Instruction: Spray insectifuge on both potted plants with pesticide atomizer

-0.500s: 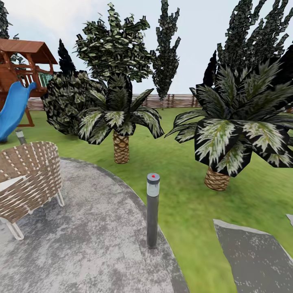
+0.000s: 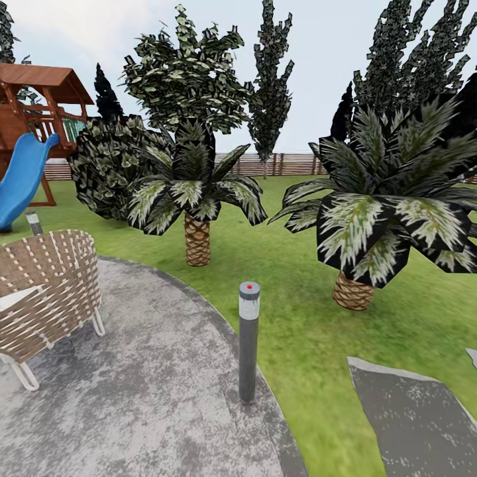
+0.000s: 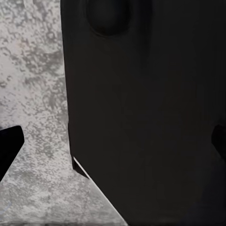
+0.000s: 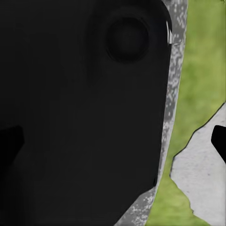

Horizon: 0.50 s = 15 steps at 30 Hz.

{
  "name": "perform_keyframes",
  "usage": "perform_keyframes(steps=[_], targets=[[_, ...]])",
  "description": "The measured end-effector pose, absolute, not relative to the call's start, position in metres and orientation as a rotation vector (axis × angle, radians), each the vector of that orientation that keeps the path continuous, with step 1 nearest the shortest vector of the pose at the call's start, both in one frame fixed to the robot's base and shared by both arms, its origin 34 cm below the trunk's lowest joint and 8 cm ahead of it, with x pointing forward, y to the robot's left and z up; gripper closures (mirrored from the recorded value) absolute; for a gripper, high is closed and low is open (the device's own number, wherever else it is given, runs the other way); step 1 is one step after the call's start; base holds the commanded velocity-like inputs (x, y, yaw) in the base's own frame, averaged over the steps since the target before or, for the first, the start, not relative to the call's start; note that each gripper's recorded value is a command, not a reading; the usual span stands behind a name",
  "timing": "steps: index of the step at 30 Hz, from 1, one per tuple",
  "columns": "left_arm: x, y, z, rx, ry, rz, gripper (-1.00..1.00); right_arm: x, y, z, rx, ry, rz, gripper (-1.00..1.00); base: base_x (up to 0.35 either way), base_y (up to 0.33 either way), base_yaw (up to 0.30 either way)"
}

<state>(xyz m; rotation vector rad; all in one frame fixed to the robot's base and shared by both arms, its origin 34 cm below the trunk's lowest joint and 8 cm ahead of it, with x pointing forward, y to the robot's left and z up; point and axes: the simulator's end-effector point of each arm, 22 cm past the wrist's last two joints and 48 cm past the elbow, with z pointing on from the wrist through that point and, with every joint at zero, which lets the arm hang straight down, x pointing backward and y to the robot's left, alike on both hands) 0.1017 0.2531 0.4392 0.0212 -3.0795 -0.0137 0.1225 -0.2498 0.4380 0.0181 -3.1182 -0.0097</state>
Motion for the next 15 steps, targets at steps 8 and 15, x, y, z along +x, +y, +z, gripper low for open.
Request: perform_keyframes(steps=[8,15], targets=[[0.07,0.255,0.442,0.01,-3.041,-0.019,-1.0,0.133,-0.252,0.438,0.007,-3.165,-0.006,-1.0,-0.282,-0.13,0.0],[0.077,0.255,0.441,0.005,-3.06,-0.018,-1.0,0.136,-0.251,0.438,0.01,-3.175,-0.003,-1.0,-0.297,-0.163,0.0]])
